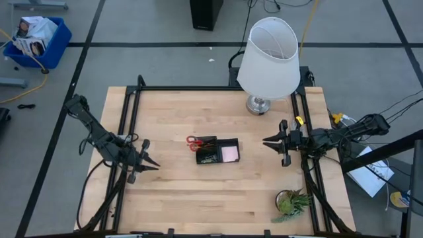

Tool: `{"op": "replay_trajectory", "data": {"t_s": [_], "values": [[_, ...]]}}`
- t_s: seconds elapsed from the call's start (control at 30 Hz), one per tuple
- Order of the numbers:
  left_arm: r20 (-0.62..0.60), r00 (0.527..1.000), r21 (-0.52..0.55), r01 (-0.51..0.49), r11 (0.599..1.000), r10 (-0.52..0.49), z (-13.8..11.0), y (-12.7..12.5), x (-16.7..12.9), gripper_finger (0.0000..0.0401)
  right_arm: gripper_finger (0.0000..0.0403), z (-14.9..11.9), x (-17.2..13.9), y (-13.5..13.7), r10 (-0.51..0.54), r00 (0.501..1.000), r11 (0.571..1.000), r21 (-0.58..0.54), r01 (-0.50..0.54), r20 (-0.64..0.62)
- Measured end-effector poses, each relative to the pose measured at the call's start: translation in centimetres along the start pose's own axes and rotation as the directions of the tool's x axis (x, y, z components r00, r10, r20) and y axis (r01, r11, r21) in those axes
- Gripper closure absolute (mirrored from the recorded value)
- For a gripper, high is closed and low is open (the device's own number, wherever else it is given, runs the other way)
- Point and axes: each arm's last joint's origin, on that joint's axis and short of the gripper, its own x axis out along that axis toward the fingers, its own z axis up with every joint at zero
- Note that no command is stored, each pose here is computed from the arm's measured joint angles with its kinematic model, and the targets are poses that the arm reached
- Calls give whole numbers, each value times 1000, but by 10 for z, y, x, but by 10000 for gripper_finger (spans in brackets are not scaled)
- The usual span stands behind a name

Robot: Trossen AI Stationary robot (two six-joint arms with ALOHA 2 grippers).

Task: Pick and place office supplies into organizer
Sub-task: Put the black pen into the black desk organizer

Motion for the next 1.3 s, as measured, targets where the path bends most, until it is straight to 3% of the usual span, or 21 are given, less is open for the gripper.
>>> {"op": "replay_trajectory", "data": {"t_s": [0.1, 0.17, 0.37, 0.5, 0.57, 0.73, 1.0, 1.17, 1.3], "values": [[71, 997, -227, 53, 972, -37, 7, -1, 0, 339, 348, 0, 0, 0, 0, 1000, 1000, 0, 0, 0], [110, 994, -305, 58, 951, -25, 12, -1, -1, 339, 348, 0, 0, 0, 0, 1000, 1000, 0, 0, 1], [155, 988, -357, 42, 933, 14, 16, 0, -1, 339, 348, 0, 0, 0, 0, 1000, 1000, 0, 0, 1], [178, 983, -445, 30, 895, 55, 19, 2, -2, 339, 348, 0, 0, 0, 0, 1000, 1000, 0, 0, 1], [210, 976, -486, 49, 872, 62, 22, 2, -2, 339, 348, 0, 0, 0, 0, 1000, 1000, 0, 0, 1], [301, 953, -497, 118, 860, 43, 32, 2, -5, 339, 348, 0, 0, 0, 0, 1000, 1000, 0, 0, 1], [51, 998, -613, 57, 788, -32, 11, -17, 19, 338, 348, 0, 0, 0, 0, 1000, 1000, 0, 0, 1], [-105, 993, -633, -26, 774, -52, 24, -37, 40, 339, 348, 0, 0, 0, 0, 1000, 1000, 0, 0, 1], [-294, 954, -621, -138, 772, -66, 43, -55, 61, 339, 348, 0, 0, 0, 1, 1000, 1000, 0, -1, 1]]}}
